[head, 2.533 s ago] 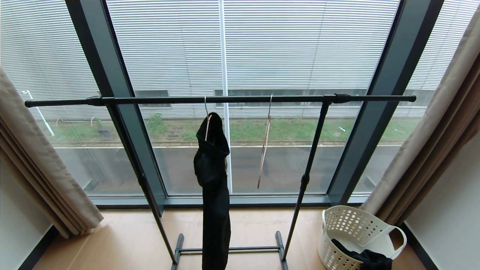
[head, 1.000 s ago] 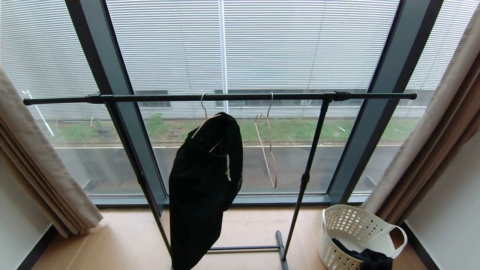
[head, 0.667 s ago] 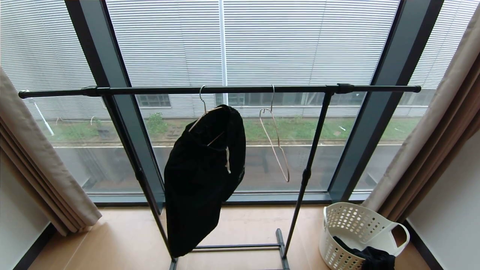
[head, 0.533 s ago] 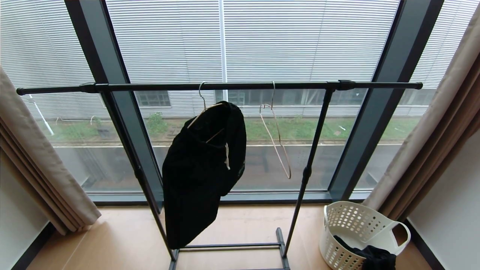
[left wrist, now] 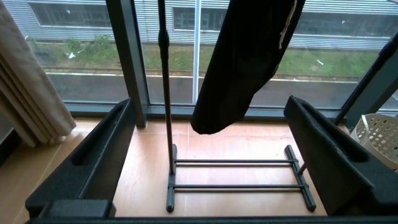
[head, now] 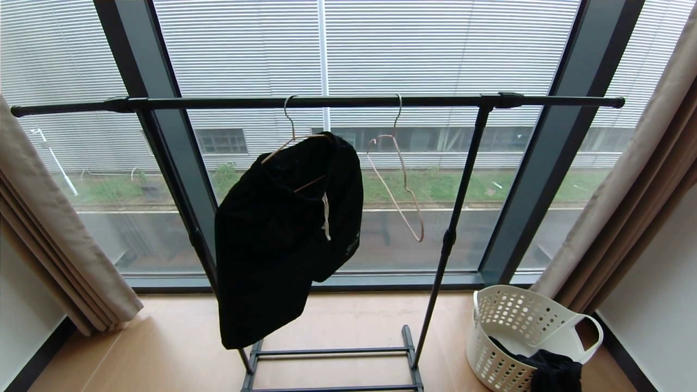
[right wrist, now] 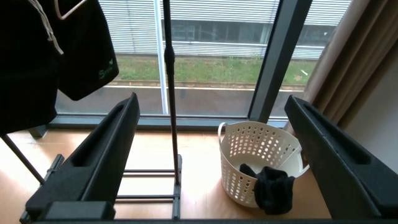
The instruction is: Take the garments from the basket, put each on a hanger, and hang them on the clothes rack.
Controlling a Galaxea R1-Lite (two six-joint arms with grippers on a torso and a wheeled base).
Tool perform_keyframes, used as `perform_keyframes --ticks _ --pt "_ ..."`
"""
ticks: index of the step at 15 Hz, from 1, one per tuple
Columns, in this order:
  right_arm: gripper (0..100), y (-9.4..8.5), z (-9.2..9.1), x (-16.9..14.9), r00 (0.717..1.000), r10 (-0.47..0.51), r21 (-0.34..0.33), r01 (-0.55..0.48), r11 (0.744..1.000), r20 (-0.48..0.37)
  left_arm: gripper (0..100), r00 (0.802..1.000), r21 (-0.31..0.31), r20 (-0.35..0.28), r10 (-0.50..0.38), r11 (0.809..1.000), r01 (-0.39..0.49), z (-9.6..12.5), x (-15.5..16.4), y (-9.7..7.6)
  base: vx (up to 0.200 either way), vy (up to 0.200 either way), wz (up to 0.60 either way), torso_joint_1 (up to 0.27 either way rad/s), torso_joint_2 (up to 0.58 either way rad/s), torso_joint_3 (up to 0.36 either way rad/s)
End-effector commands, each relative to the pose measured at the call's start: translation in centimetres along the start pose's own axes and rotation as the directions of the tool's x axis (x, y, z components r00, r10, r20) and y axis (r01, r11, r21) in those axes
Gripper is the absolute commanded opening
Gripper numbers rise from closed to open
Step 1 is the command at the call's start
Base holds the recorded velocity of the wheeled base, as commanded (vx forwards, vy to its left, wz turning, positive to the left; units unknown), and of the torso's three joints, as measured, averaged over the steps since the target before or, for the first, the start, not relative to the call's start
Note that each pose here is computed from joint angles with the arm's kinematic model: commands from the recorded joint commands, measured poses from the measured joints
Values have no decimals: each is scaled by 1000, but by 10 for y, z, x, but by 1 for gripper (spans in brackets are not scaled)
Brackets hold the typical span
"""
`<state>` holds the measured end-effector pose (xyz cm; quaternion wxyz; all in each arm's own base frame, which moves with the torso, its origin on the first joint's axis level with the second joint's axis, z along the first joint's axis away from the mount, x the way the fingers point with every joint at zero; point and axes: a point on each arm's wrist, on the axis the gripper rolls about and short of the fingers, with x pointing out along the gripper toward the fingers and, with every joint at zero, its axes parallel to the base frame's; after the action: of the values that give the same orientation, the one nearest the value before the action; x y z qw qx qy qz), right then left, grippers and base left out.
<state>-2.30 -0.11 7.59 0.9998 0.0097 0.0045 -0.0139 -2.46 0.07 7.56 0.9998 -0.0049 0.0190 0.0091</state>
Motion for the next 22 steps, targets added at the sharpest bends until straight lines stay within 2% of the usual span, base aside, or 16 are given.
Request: perform_keyframes --ticks 1,22 --pt "100 0 0 0 1000 0 2 0 1000 -1 100 1000 0 1 0 1000 0 0 0 0 0 0 0 -227 476 256" --pt "100 0 0 0 1000 0 2 0 1000 0 100 1000 7 -2 -15 1000 15 0 0 0 0 0 0 -222 513 289"
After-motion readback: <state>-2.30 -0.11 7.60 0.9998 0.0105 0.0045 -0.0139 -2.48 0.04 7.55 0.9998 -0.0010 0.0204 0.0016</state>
